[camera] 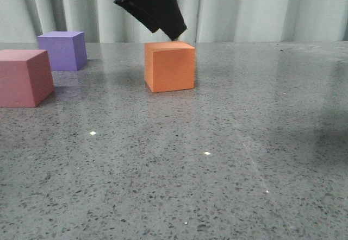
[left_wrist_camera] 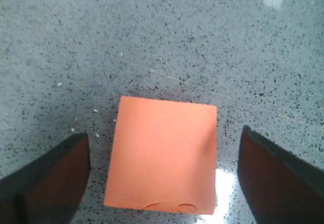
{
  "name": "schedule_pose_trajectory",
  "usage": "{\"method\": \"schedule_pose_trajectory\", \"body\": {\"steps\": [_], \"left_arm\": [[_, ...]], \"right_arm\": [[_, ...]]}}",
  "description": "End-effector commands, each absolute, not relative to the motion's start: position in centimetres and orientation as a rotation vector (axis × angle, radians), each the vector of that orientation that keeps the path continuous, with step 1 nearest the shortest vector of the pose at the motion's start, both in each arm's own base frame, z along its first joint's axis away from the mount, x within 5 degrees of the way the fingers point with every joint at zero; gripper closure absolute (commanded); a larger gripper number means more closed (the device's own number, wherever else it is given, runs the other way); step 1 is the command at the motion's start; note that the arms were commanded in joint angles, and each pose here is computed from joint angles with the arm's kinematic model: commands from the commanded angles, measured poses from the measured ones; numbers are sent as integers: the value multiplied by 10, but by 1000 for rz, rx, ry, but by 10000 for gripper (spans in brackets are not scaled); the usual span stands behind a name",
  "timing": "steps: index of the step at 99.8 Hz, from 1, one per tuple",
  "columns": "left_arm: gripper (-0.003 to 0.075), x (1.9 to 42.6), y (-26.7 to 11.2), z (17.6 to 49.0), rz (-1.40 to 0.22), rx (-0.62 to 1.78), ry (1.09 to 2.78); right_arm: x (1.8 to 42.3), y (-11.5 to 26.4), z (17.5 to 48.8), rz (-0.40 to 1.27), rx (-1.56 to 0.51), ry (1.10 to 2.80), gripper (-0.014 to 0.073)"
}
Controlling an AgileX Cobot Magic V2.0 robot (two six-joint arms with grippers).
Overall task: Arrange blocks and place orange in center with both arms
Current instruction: 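Lower the left gripper onto the orange cube and grasp it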
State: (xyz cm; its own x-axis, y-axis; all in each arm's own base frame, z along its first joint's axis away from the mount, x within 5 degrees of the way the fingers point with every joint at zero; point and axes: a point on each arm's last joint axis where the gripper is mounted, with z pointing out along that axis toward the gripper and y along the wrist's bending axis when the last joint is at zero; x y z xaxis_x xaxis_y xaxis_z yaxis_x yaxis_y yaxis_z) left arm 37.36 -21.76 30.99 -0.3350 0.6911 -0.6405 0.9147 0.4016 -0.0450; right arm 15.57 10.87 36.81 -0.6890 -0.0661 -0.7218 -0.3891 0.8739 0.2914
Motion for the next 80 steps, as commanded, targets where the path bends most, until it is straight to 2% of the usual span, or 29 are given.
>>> {"method": "schedule_pose_trajectory", "body": {"steps": [1,29,62,71,80], "left_arm": [[152,363,-222,343,-585,1330,2028],[153,366,-231,326,-592,1396,2039],[157,367,-240,306,-512,1496,2058],[195,367,-240,306,-507,1498,2059],[290,368,-240,306,-506,1496,2062]], "right_arm": [[156,107,385,581,-317,2176,15],[155,107,384,580,-318,2182,15],[155,107,384,578,-320,2192,15],[155,107,384,578,-320,2191,15],[155,107,384,578,-320,2191,15]]}}
